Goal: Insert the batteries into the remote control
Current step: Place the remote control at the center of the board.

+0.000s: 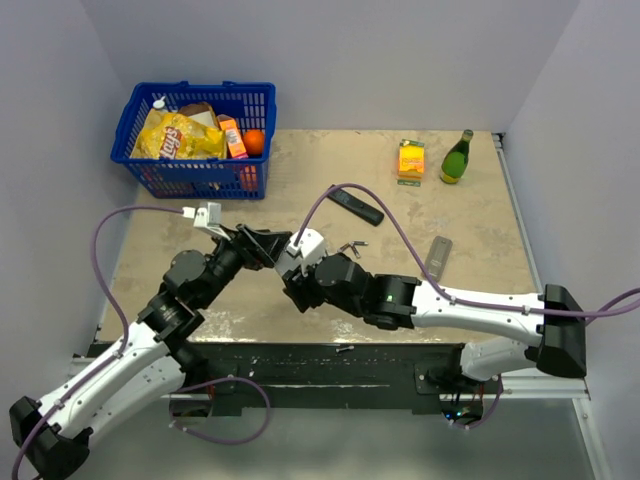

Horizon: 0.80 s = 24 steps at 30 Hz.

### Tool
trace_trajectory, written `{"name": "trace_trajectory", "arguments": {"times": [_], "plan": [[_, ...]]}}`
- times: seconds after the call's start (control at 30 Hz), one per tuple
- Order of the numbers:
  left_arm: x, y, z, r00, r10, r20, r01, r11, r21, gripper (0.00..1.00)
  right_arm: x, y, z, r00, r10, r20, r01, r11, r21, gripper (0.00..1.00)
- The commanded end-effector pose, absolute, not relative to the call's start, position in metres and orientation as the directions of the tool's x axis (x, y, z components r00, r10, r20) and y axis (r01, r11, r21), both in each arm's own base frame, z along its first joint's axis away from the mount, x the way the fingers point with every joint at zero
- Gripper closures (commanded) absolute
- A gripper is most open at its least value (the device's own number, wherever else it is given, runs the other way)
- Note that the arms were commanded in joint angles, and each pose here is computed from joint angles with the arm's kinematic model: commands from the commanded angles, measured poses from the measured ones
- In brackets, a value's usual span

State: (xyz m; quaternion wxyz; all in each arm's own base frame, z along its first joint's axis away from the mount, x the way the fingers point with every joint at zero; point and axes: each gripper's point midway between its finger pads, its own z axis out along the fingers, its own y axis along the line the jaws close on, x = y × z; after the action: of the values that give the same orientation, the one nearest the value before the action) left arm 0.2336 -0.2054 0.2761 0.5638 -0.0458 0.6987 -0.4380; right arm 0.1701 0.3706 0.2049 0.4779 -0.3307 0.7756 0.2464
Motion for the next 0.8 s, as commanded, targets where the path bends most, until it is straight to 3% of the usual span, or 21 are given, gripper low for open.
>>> {"name": "trace_trajectory", "arguments": {"times": [0.0,0.27,0.57,0.77], "plan": [[0.243,-0.168,0.304,-0.196,-0.526,-0.828,0.367,0.744,-0.559,0.13,0.168,0.358,0.214,-0.346,-0.246,-0.905,-0.724,0.684,0.091,1.00],[0.238,-0.105,0.325,-0.041,-0.414,-0.909,0.189,0.890,-0.414,0.08,0.168,0.344,0.201,-0.391,-0.272,-0.879,-0.688,0.721,0.083,1.00],[0.215,-0.055,0.345,0.085,-0.310,-0.947,0.101,0.948,-0.301,0.02,0.177,0.345,0.188,-0.458,-0.290,-0.840,-0.656,0.748,0.099,1.00],[0.214,-0.046,0.326,0.079,-0.258,-0.963,0.057,0.965,-0.254,0.00,0.194,0.348,0.178,-0.512,-0.279,-0.812,-0.622,0.772,0.127,1.00]]}}
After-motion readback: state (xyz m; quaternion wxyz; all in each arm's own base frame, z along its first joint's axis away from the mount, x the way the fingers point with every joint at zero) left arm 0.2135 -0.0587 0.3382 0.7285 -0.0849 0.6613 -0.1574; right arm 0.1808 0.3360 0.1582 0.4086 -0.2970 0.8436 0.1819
